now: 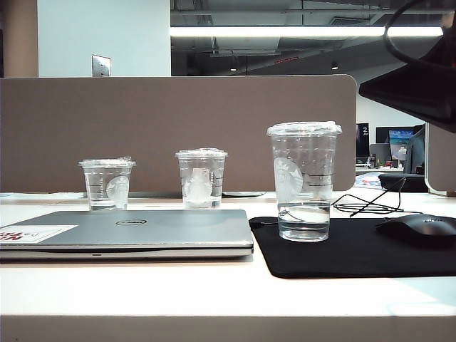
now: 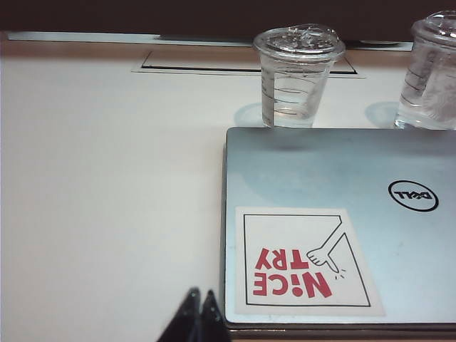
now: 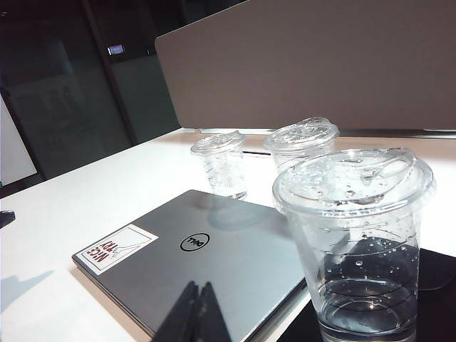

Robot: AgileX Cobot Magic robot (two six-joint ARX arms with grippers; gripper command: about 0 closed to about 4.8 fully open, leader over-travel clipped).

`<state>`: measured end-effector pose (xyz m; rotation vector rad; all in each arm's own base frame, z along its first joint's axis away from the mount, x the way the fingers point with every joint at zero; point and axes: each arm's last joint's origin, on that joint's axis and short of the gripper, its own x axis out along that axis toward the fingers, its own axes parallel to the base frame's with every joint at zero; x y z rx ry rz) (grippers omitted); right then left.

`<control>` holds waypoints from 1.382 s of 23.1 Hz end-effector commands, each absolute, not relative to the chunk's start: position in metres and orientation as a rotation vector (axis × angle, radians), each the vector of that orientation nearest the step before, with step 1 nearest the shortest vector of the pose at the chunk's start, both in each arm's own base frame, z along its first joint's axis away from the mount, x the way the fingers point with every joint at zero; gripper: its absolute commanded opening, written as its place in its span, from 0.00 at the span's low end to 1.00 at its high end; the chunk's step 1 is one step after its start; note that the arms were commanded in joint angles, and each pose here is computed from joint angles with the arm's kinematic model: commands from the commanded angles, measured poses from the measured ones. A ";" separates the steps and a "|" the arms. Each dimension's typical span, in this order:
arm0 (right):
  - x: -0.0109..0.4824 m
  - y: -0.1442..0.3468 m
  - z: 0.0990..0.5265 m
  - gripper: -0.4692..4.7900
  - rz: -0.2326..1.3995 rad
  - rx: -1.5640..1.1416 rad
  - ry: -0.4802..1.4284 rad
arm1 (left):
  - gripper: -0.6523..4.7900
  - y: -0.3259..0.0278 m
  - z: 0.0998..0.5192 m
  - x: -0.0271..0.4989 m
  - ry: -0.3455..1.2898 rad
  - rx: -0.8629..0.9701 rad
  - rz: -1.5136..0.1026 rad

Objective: Pick up the coffee cup on the right and place it on the right side of the laptop.

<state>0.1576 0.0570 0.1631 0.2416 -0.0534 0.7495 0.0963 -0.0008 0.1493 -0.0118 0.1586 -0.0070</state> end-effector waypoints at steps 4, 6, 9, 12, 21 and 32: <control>0.158 0.057 0.166 0.08 0.742 0.201 -0.092 | 0.11 -0.001 0.150 0.096 0.158 -0.008 -0.012; 0.159 0.056 0.164 0.08 0.693 0.139 -0.106 | 0.11 -0.001 0.150 0.096 0.158 -0.008 -0.012; 0.159 0.054 0.157 0.08 0.643 0.037 -0.051 | 0.11 -0.001 0.150 0.096 0.158 -0.008 -0.013; 0.158 0.050 0.149 0.08 0.506 0.034 0.063 | 0.11 -0.001 0.150 0.096 0.158 -0.007 -0.014; 0.139 0.032 0.137 0.08 0.178 -0.014 0.320 | 0.11 -0.001 0.150 0.096 0.158 -0.008 -0.015; 0.120 0.013 0.166 0.08 0.074 0.034 0.085 | 0.11 -0.001 0.150 0.096 0.158 -0.008 -0.015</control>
